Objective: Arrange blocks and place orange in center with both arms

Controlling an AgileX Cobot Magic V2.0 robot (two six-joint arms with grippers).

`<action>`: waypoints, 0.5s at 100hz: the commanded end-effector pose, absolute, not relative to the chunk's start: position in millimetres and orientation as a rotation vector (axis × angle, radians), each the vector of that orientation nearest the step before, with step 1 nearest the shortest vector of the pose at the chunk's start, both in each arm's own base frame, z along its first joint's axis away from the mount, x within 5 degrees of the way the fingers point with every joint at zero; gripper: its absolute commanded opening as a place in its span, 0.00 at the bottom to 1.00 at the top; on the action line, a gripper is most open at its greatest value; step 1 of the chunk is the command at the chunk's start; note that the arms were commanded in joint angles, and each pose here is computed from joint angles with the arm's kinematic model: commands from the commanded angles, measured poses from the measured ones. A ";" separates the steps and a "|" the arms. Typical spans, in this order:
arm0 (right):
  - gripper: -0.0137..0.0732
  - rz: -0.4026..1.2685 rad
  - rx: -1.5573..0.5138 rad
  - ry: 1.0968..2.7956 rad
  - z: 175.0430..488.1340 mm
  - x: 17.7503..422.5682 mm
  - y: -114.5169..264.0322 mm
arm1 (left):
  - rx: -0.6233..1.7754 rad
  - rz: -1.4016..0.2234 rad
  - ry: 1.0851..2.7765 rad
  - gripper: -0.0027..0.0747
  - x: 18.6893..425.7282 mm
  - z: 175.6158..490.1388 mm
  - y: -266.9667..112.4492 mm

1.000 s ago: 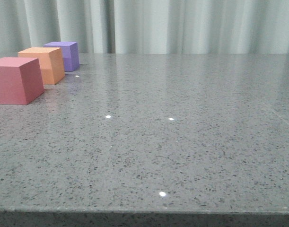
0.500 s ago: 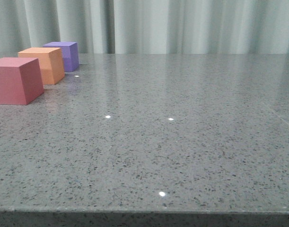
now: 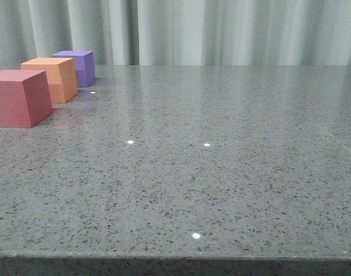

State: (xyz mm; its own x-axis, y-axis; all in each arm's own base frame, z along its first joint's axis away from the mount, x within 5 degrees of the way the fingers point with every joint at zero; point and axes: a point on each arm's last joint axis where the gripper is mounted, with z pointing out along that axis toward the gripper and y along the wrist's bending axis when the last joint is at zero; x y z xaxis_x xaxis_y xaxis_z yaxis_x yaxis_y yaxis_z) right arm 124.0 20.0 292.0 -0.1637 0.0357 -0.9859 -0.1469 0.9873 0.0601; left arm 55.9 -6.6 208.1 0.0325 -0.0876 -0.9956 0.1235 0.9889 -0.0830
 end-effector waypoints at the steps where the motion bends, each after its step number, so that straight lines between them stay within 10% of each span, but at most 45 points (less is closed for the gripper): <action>1: 0.08 0.161 -0.097 1.623 309.3 124.5 20.5 | 0.031 -0.172 1.454 0.01 54.2 203.5 -7.1; 50: 0.08 0.151 -0.094 1.599 311.8 117.4 18.4 | 0.031 -0.172 1.454 0.01 54.2 203.5 -7.1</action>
